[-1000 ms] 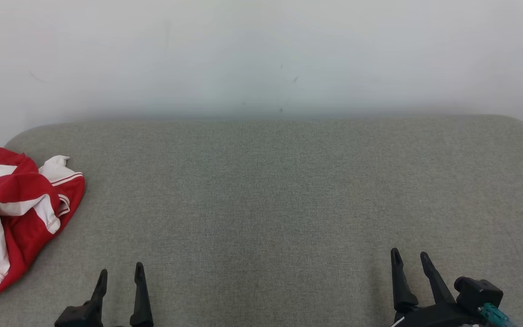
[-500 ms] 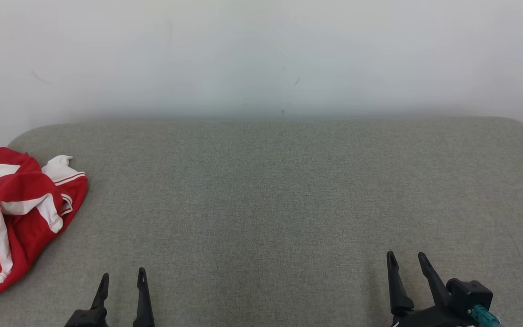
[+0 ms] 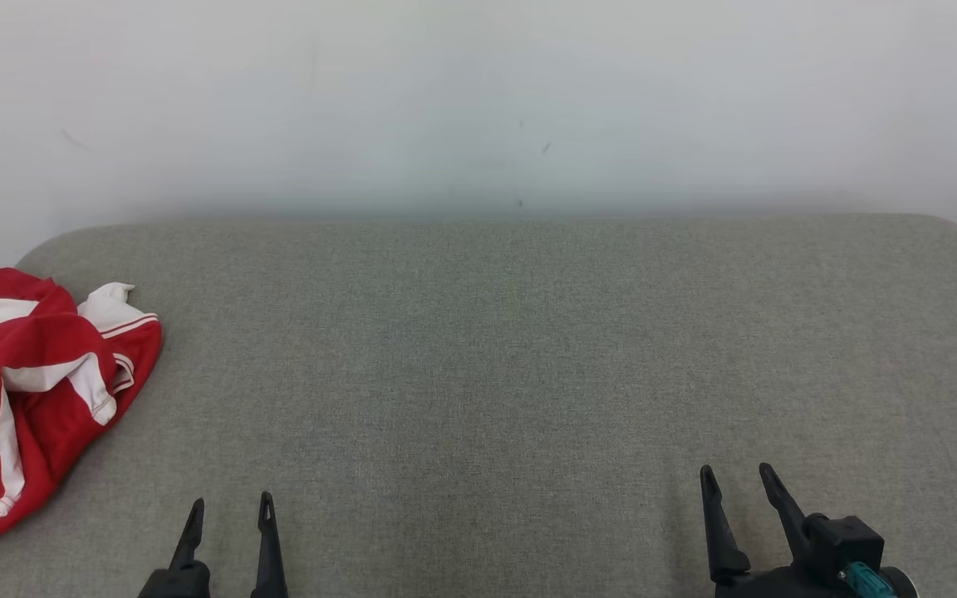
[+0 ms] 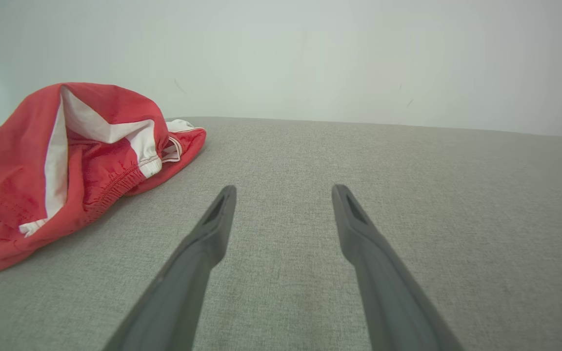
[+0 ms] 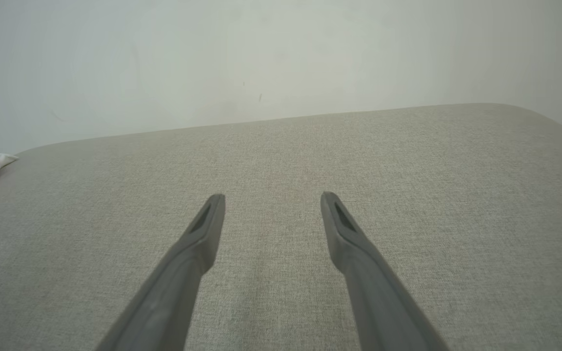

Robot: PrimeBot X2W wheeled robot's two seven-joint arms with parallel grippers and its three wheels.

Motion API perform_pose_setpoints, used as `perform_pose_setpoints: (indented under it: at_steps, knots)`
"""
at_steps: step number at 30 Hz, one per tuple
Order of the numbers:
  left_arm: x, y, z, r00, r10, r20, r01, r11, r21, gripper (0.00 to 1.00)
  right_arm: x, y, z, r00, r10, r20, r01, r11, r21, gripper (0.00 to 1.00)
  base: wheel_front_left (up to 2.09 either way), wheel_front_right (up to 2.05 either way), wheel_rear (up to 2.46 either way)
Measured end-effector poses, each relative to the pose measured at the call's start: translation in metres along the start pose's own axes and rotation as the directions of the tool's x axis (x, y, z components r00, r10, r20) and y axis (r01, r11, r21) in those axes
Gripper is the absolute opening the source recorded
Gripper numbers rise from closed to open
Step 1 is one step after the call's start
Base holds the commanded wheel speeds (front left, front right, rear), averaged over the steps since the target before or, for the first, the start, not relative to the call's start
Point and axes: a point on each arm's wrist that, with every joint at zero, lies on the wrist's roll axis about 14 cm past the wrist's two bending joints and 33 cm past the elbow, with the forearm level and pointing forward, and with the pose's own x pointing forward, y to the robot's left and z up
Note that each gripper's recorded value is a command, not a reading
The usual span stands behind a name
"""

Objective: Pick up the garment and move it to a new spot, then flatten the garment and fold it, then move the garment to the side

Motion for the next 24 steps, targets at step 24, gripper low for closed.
perform_pose_setpoints:
  at_steps: [24]
  knots:
    - [-0.006,0.012,-0.003,0.999,0.039,-0.004,-0.038,0.999,0.02,1.0,0.007,0.01,-0.003,0.999,0.036,-0.007,-0.037,0.998,-0.045,1.0,0.0,0.0,0.0]
